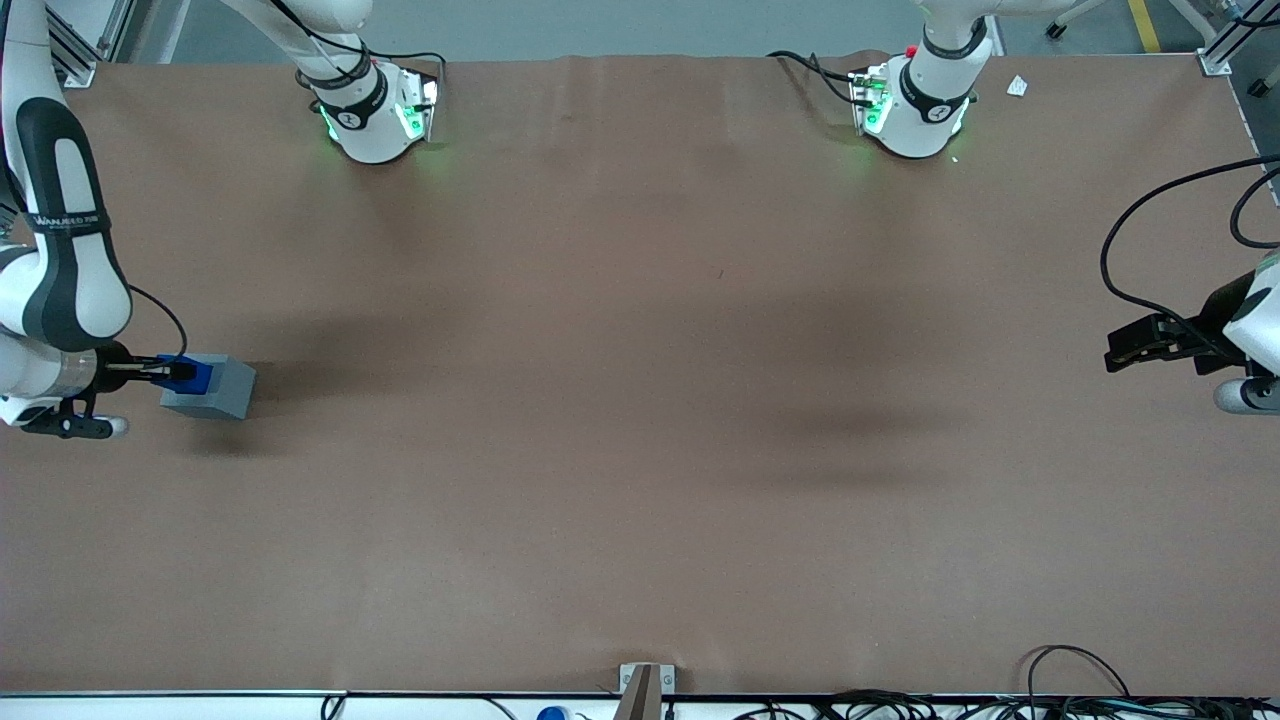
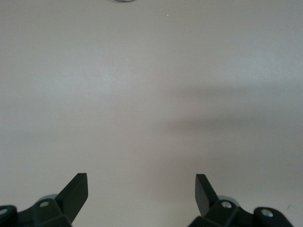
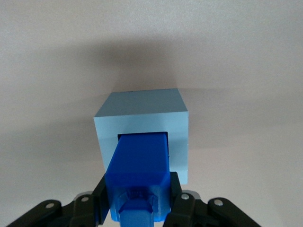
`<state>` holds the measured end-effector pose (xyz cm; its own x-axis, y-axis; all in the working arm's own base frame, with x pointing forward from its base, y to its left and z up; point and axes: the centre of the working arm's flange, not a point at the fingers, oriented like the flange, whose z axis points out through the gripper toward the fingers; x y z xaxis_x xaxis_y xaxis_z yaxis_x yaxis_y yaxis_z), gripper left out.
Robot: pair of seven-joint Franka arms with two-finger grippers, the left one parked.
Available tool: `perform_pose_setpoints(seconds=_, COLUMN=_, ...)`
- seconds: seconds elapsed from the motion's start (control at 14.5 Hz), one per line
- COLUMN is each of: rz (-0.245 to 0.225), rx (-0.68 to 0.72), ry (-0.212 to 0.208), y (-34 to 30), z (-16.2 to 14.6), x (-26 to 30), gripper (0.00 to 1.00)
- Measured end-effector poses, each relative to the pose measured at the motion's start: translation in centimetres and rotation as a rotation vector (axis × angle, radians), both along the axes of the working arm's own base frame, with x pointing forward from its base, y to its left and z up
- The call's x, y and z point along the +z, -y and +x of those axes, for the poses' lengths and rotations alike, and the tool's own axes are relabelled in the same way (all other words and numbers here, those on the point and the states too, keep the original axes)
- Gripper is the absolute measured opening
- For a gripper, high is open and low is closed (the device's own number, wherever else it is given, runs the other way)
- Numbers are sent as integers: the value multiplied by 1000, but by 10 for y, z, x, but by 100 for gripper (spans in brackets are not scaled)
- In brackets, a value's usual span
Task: Insert blue part into gray base with right arm
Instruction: 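Open the right gripper and withdraw it from the block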
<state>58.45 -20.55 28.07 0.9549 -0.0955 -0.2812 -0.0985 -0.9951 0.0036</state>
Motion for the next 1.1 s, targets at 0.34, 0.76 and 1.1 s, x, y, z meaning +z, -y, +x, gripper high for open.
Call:
perform_pose_setpoints(seconds=0.34, rz=0, rx=1, ry=3, y=0, z=1, x=-2, gripper=55)
perform_pose_setpoints(seconds=0.76, rz=24, rx=6, ry=-63, y=-6, z=16, x=45, gripper=100)
perform_pose_setpoints(seconds=1.1, rz=14, rx=38, ry=-22, y=-40, z=24, x=168, gripper=100)
